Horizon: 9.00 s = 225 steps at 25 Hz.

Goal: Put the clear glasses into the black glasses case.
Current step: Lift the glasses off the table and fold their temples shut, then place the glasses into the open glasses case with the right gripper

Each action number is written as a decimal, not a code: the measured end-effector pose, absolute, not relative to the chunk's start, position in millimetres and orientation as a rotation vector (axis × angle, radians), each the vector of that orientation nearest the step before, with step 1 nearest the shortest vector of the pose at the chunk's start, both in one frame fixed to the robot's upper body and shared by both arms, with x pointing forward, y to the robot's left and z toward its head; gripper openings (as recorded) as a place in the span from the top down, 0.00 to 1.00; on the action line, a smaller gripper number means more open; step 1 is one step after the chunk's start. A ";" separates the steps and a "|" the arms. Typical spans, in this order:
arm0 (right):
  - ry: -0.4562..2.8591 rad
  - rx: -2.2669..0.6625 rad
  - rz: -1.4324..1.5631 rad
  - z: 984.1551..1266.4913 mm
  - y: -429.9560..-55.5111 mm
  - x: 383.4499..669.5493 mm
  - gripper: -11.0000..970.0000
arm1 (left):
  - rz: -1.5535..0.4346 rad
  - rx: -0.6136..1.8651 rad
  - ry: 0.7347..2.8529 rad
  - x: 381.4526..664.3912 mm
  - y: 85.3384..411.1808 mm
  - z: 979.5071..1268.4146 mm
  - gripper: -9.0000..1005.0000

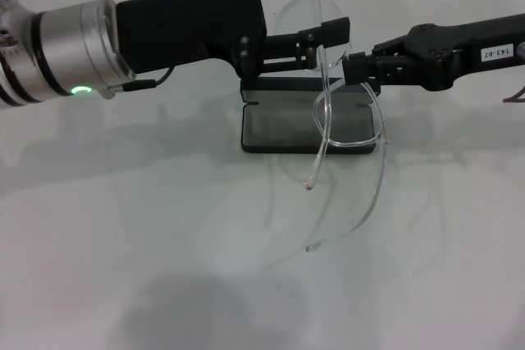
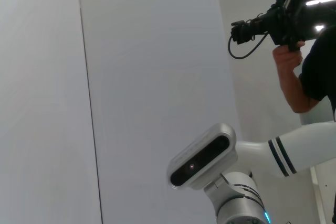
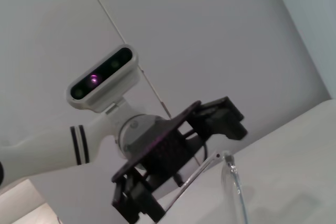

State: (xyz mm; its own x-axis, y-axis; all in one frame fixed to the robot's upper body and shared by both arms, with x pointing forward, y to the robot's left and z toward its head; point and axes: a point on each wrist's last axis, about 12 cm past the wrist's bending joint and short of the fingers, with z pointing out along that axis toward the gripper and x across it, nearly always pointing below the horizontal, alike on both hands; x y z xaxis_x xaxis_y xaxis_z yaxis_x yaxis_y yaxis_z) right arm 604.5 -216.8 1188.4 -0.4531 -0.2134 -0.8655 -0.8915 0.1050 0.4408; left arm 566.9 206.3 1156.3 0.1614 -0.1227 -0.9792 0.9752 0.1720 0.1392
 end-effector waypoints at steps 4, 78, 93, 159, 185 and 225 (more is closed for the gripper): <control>1.756 -1.093 1.403 1190.9 -214.2 604.2 0.92 | -1.042 1.066 1.069 567.6 204.7 1157.1 0.20; 1.043 -0.701 0.894 1201.5 -242.5 604.6 0.89 | -1.061 1.142 1.079 569.6 204.7 1161.8 0.20; 1.073 -0.804 0.933 1195.9 -212.8 607.8 0.88 | -1.074 1.184 1.073 569.4 194.6 1160.9 0.20; 1.610 -0.880 1.227 1178.4 -237.1 610.7 0.86 | -1.024 1.203 1.043 569.2 202.6 1161.3 0.20; 1.598 -0.988 1.286 1178.6 -215.8 606.3 0.85 | -1.012 1.211 1.039 569.2 201.0 1159.9 0.20; 1.710 -1.869 0.008 1170.4 -88.4 600.0 0.83 | -0.840 0.830 1.147 563.6 266.0 1145.6 0.20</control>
